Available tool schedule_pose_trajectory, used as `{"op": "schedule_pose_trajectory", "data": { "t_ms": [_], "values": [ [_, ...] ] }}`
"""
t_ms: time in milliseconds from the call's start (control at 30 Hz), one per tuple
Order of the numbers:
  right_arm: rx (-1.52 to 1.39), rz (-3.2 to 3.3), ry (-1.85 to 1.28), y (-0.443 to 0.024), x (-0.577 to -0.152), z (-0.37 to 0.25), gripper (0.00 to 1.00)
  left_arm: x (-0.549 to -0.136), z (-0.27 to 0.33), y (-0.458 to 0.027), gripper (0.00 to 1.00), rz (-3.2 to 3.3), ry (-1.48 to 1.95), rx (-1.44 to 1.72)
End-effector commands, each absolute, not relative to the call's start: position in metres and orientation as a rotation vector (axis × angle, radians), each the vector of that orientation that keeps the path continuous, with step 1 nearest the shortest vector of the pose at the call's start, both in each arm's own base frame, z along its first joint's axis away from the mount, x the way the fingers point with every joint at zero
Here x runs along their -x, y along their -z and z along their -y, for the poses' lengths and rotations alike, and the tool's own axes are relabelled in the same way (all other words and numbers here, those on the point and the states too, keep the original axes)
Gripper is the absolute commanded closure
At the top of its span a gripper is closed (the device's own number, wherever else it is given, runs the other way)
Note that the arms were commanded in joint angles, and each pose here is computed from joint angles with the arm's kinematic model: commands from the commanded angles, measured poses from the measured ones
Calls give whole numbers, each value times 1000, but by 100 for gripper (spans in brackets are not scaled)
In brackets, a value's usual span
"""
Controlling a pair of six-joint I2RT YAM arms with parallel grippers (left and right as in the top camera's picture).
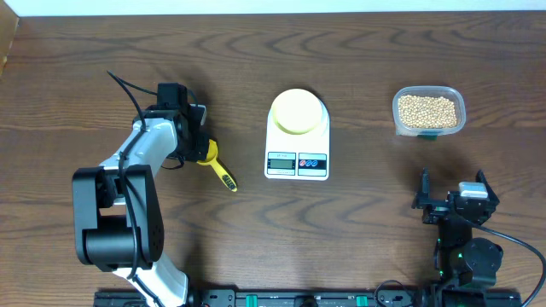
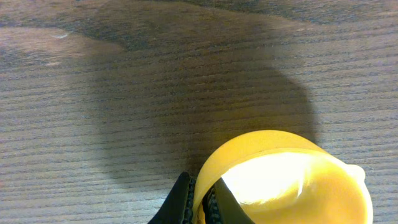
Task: Scoop item into bowl and weigh 50g on scale
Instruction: 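Close the left gripper on the scoop's cup rim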
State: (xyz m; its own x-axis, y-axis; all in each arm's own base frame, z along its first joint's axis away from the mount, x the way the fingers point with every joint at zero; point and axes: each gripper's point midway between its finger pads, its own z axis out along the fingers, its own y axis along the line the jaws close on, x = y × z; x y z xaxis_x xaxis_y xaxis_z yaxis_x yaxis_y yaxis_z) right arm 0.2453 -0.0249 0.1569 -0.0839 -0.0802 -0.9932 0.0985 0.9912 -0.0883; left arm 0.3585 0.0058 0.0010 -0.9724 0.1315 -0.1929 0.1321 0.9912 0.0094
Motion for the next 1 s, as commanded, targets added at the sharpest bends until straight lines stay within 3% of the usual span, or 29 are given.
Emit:
{"op": "schedule_pose_trajectory", "data": {
  "t_ms": [0, 667, 967],
  "values": [
    [-29, -1647, 151, -157, -245, 27, 1, -360, -8, 1, 93, -2947, 8, -186],
    [-29, -1647, 151, -157, -245, 27, 1, -360, -7, 1, 92, -2947, 9, -185],
    [-29, -1647, 151, -157, -245, 27, 1, -358, 11, 0, 92, -2942, 168, -165]
  ]
}}
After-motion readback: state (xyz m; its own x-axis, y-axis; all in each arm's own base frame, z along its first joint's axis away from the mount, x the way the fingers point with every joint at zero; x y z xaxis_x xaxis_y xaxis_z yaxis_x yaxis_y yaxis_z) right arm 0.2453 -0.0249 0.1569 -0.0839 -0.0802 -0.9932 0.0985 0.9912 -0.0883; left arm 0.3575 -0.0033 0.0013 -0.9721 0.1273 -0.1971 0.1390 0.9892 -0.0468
